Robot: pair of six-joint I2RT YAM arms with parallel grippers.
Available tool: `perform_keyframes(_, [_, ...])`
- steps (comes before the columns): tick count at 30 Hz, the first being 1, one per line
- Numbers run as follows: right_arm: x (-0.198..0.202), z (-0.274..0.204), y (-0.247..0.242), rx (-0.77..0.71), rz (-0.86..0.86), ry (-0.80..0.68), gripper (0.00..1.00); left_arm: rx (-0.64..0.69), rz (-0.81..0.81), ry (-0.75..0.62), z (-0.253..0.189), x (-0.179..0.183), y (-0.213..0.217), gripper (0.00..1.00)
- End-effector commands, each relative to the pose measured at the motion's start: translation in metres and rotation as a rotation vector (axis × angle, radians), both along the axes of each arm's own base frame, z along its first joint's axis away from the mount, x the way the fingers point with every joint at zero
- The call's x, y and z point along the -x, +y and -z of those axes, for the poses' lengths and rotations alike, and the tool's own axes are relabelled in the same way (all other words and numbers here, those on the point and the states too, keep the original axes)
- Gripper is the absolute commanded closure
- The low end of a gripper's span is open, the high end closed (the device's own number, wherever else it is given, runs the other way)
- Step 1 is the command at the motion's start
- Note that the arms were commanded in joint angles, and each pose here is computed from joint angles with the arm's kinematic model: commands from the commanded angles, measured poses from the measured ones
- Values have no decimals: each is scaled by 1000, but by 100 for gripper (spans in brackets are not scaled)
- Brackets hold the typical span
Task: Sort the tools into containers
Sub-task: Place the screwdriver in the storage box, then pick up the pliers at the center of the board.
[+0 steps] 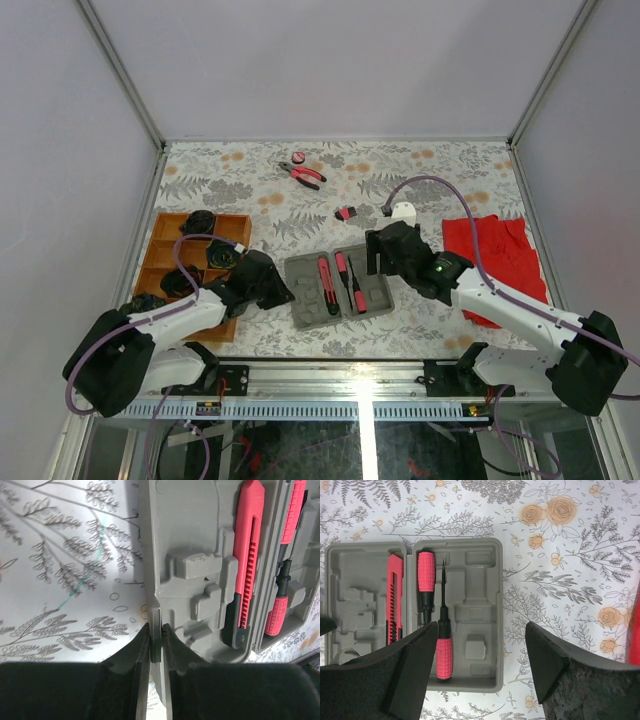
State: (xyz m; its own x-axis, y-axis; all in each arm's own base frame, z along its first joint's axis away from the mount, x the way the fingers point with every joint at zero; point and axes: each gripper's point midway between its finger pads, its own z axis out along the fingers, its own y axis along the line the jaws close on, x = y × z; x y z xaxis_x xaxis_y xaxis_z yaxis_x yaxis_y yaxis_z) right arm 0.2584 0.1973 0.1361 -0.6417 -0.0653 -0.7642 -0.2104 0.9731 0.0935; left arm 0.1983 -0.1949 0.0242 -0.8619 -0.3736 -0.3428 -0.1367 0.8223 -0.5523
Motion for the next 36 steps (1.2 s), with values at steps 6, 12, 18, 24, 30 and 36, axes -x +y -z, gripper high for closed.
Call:
perform_keyframes(6, [-9,-2,-22,2,78,-16,18,2,69,-83,-21,-20,-15,72])
perform_keyframes(12, [-19,-7,-14,-29,49,-18,17,-58,-4,-134,-39,-23,5,58])
perform_keyframes(18, [-34,-13,-2,-19,14,-35,14,-113,-51,-196,-65,-30,21,48])
perform_keyframes(24, [-42,-3,4,-26,20,-37,1,-155,-62,-217,-79,-34,28,38])
perform_keyframes(30, [-42,10,7,2,-3,5,1,-141,-49,-229,-90,-36,25,16])
perform_keyframes(36, [-45,21,18,38,-85,68,1,-122,-63,-223,-97,-45,32,1])
